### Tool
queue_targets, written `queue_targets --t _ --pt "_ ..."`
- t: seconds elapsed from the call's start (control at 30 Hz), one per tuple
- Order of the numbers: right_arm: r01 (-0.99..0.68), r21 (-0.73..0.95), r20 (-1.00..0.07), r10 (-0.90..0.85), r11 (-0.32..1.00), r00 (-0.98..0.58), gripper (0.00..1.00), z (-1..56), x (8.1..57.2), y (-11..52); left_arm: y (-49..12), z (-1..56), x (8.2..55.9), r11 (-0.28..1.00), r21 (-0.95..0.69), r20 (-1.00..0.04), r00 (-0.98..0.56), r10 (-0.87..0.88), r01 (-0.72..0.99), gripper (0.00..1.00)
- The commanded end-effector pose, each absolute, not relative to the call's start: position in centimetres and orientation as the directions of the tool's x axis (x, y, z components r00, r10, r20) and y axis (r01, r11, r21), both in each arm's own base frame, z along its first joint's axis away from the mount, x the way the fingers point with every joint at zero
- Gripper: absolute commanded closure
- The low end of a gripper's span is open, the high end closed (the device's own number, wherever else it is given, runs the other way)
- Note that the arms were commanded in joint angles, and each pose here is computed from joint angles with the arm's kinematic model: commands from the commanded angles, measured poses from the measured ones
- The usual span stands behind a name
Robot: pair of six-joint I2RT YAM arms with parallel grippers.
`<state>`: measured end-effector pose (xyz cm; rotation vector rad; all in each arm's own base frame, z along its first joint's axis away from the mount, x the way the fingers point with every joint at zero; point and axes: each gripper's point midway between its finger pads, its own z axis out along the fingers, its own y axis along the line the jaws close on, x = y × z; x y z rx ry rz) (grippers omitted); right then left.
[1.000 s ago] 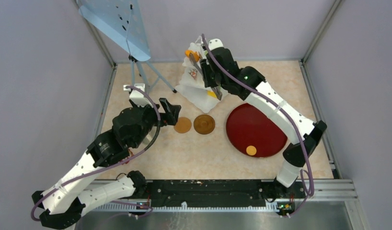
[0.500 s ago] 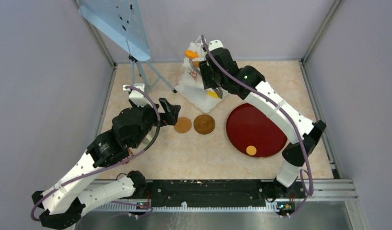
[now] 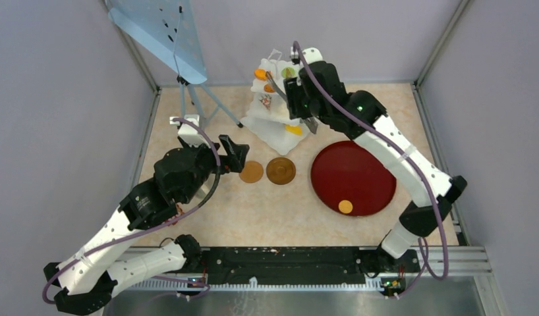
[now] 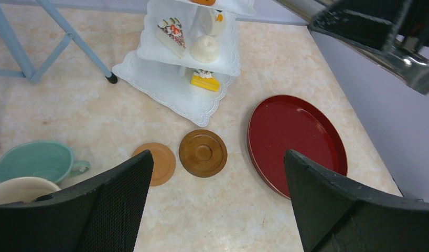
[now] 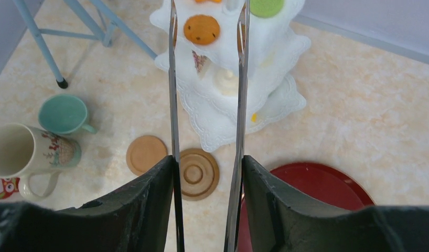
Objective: Serve the afternoon tea
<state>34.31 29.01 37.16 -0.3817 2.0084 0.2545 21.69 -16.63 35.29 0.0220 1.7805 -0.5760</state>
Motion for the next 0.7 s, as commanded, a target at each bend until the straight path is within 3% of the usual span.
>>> queue_targets --t 0.0,0.27,0.43,0.67 --pt "-0.355 0.061 -0.914 -0.091 0.933 -0.396 0.51 40.2 29.8 24.0 -17.0 37.0 21.8 0.854 -0.398 -0.910 -0.261 -0.322 0.335 0.01" --pt "-0.195 0.093 -0.797 -0.045 0.976 -0.603 0.52 32.6 21.4 15.0 -18.3 36.7 21.8 0.834 -0.405 -0.908 -0.277 -0.316 0.376 0.01" --pt "-0.115 0.125 -0.657 -0.005 0.985 -0.754 0.52 27.0 16.6 12.2 -19.4 36.3 22.4 0.840 -0.385 -0.911 -0.302 -0.281 0.382 0.01" --pt "0.028 0.041 -0.449 0.043 0.999 -0.893 0.52 21.6 12.6 9.9 -19.9 35.8 22.0 0.822 -0.404 -0.902 -0.325 -0.285 0.401 0.01"
